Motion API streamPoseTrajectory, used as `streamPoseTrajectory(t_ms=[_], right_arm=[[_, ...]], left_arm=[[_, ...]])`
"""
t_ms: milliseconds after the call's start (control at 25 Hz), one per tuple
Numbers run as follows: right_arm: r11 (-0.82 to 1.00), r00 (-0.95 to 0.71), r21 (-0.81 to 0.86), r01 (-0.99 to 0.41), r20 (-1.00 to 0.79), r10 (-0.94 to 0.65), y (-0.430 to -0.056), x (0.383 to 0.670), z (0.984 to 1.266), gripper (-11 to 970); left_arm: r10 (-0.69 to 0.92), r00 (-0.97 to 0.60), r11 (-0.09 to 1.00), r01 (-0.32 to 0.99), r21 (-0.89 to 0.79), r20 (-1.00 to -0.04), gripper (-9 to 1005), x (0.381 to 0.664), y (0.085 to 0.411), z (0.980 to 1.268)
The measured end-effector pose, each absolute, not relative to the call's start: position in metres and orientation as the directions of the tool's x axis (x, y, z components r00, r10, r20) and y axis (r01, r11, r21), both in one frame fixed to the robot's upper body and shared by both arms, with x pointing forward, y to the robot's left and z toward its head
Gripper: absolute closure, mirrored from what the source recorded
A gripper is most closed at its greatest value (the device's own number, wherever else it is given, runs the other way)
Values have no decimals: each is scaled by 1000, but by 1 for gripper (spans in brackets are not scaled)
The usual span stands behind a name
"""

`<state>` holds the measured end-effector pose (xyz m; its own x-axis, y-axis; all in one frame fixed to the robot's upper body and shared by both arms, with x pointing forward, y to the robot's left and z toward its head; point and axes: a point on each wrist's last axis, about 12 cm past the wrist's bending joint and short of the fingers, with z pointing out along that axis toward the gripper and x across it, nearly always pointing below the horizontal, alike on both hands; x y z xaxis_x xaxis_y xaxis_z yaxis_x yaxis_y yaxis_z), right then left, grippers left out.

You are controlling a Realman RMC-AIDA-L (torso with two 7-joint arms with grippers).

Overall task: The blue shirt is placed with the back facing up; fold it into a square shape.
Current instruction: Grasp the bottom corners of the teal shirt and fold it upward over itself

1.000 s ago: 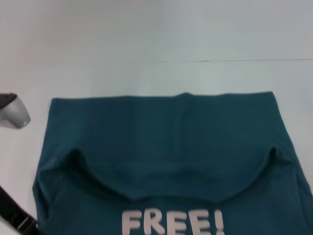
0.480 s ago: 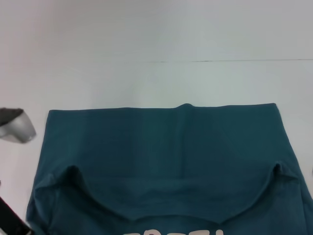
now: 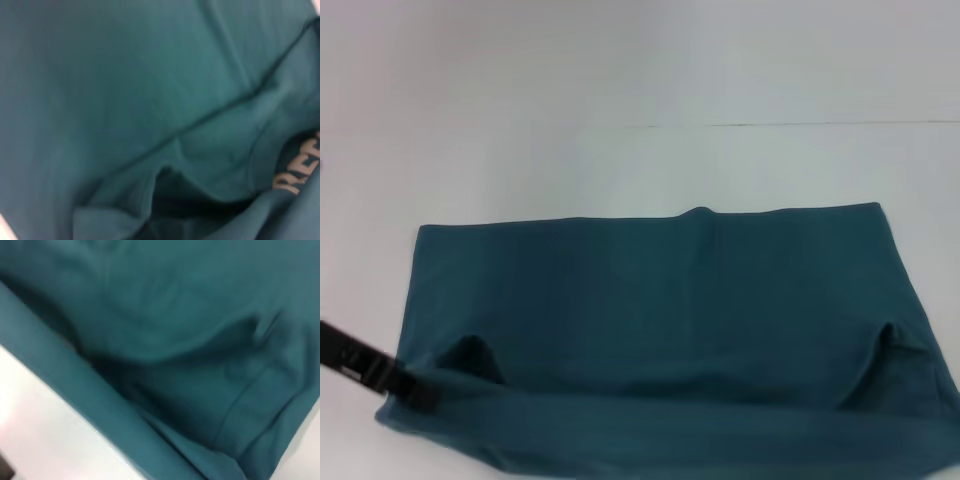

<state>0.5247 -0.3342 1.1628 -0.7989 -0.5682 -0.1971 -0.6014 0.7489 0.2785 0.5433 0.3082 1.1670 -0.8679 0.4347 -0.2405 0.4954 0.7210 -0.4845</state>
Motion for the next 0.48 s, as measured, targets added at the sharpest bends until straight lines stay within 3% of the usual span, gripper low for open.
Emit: streamPoseTrajectory(t_ms=[480], right_arm=[[787,-795,246,-566,-416,-442,-329,559,1197,894]], left_arm=[[353,-821,737,539,-407,-449,944,572,301,1179]])
